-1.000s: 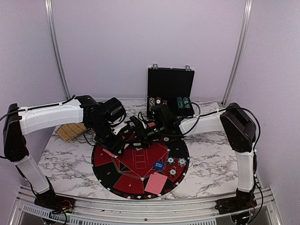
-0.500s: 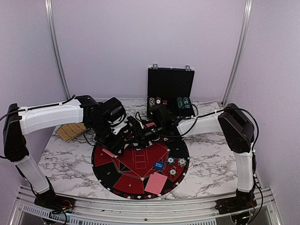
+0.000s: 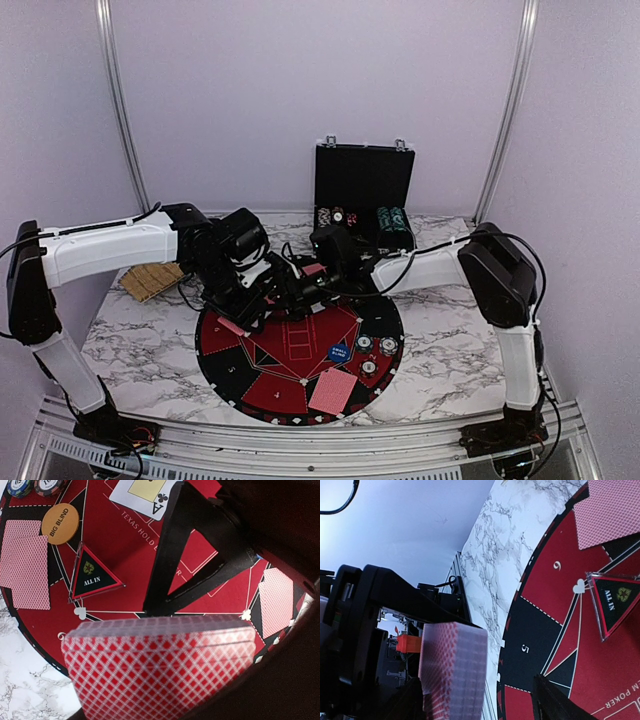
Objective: Distribute texas hold em gaming equipment
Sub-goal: Pick up the poker card from the face-down deck piles.
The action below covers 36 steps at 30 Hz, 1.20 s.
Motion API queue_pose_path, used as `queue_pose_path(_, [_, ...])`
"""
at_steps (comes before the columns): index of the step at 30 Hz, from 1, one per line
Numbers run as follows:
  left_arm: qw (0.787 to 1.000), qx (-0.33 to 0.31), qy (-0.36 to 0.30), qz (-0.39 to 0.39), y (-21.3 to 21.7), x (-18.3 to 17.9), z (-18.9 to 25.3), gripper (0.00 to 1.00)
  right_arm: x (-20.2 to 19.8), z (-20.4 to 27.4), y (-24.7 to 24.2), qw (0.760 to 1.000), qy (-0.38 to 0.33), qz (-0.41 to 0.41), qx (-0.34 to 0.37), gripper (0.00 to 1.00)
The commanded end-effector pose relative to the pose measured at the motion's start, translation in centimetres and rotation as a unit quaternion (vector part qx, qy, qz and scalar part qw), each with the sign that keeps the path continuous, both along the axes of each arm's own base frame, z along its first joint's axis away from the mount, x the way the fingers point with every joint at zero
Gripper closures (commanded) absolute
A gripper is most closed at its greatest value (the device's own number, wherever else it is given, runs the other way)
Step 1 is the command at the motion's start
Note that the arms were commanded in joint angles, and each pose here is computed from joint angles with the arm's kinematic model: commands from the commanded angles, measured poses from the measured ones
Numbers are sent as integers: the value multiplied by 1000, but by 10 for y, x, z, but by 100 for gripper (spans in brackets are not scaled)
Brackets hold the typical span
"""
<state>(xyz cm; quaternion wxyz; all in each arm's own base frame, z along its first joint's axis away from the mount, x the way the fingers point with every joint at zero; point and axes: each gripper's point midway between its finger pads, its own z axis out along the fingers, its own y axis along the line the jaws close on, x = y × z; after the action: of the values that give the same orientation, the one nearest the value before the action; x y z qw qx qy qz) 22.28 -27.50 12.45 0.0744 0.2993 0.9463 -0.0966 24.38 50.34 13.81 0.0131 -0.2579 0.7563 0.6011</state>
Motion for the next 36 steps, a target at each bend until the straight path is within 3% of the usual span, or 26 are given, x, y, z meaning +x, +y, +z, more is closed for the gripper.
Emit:
queue_pose_path(1, [1000,-9,-7,-5,-4,1,10,59,3,-5,7,1000,-5,5,1,30])
queue_pose_path(16, [1000,-9,-5,-4,-3,-1,10,59,32,1,-17,999,-21,-48,-5,43])
queue_pose_path(36, [1000,-5,1,-4,-3,-1,6,59,39,31,-27,997,-39,-65,20,59])
